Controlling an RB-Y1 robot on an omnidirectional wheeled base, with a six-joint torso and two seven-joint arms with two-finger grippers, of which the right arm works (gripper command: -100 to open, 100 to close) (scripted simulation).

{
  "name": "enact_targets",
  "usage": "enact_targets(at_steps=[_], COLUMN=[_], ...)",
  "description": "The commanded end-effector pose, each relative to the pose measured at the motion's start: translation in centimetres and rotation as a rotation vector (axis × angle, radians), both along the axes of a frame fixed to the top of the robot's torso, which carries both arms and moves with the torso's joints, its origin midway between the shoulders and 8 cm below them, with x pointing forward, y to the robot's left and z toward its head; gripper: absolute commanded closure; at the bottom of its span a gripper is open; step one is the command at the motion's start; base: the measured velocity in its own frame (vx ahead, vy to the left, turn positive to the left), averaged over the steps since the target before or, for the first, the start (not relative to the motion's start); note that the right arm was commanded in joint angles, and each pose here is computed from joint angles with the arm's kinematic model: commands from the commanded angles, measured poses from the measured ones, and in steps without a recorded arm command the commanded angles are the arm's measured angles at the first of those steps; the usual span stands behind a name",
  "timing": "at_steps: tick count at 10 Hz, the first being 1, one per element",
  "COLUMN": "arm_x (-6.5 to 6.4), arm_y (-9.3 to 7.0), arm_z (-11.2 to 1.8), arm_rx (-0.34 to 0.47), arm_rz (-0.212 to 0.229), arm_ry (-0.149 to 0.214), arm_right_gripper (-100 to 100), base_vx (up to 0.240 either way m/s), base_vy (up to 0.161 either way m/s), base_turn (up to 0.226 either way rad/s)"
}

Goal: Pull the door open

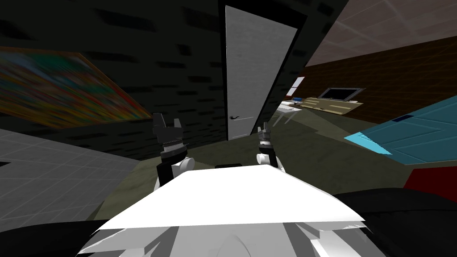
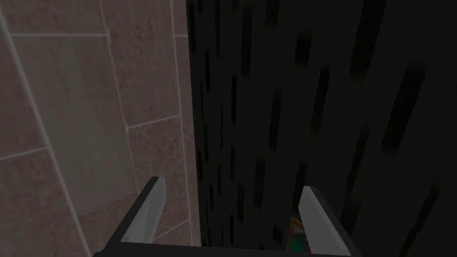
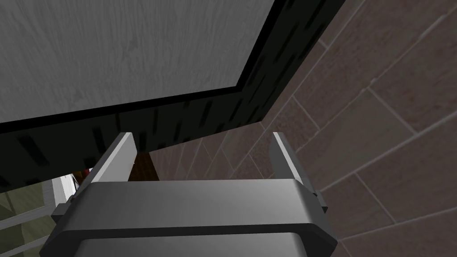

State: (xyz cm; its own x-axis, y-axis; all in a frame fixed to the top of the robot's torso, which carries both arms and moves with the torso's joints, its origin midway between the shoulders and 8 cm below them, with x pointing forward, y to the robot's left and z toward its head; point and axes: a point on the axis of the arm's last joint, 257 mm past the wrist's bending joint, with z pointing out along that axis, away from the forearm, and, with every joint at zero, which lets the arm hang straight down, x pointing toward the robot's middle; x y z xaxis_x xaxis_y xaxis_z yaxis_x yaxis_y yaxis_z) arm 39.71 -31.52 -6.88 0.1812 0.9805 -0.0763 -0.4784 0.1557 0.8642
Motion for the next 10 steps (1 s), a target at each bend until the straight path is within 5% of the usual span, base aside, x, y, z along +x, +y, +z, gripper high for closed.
enact_targets(at_steps=[1, 10], arm_x=[0.7, 3.9], arm_y=[0.3, 0.6], arm_z=[-1.4, -8.0], arm_rx=[0.001, 0.0], arm_rz=[0.015, 0.076], arm_ry=[0.022, 0.125], arm_right_gripper=[-100, -100], base_vx=[0.102, 0.077], base_vy=[0.019, 0.011], base_turn=[0.039, 0.032])
